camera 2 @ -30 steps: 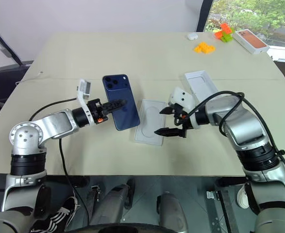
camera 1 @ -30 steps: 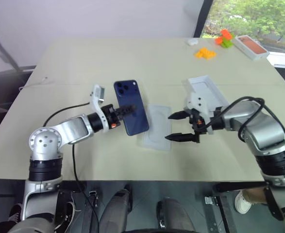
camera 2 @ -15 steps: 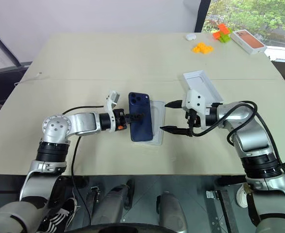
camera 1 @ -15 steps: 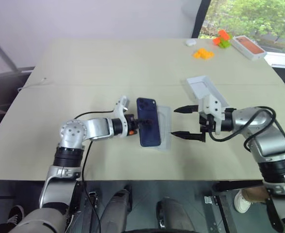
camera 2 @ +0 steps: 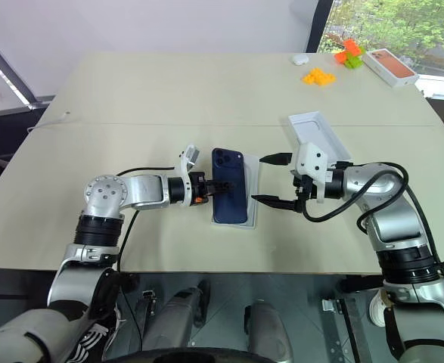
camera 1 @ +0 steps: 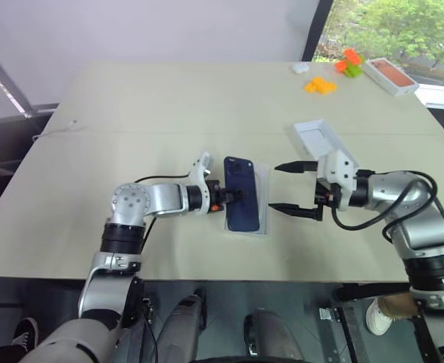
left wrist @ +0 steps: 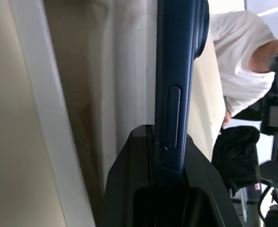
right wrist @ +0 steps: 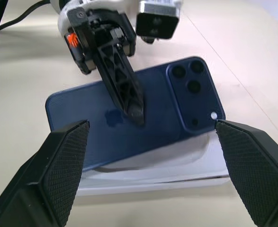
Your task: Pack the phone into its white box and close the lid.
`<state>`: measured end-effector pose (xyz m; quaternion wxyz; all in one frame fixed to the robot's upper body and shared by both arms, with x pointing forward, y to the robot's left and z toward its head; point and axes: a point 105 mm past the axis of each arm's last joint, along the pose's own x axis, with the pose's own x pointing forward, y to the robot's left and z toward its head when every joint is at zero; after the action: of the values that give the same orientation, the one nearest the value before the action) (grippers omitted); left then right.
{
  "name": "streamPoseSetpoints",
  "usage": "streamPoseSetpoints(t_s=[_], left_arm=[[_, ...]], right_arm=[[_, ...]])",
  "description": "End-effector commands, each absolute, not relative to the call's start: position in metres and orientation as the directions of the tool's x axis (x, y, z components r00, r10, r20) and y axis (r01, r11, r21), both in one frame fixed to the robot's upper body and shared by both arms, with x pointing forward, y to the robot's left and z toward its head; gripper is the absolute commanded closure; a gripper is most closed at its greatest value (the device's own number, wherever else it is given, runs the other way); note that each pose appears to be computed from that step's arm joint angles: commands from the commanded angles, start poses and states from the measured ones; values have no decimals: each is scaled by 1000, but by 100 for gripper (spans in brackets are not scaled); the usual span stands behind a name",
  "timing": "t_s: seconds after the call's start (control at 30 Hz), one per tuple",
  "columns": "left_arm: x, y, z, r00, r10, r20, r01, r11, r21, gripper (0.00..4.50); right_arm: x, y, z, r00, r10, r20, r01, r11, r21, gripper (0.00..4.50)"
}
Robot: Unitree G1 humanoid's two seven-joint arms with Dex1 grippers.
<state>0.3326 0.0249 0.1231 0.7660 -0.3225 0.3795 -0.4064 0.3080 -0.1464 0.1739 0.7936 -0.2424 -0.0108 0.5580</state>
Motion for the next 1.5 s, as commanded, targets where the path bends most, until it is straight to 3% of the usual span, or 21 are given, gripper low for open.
streamPoseSetpoints(t_s=[0.03,0.33,0.4,0.47,0.6,1.27,1.5], left_arm=[[333,27,121,370,-858,-355,387,490,-781,450],[334,26,121,368,-860,-355,384,488,-784,450],[336,26,120,380,-857,-350,366,486,-793,351],[340,28,119,402,-841,-362,358,508,-783,285],[341,28,124,398,-849,-348,354,492,-795,90],[336,41,149,420,-819,-391,518,570,-638,90],[340,42,140,430,-802,-416,508,595,-623,90]], right_arm=[[308,-145,184,381,896,-230,-864,256,-435,7],[309,-143,185,377,898,-229,-865,253,-433,7],[309,-143,184,375,897,-234,-868,251,-429,0],[309,-143,182,374,894,-247,-870,245,-428,0],[311,-143,181,381,892,-242,-865,252,-434,0],[315,-137,179,370,896,-244,-873,245,-421,0],[317,-135,178,373,896,-243,-870,247,-426,0]])
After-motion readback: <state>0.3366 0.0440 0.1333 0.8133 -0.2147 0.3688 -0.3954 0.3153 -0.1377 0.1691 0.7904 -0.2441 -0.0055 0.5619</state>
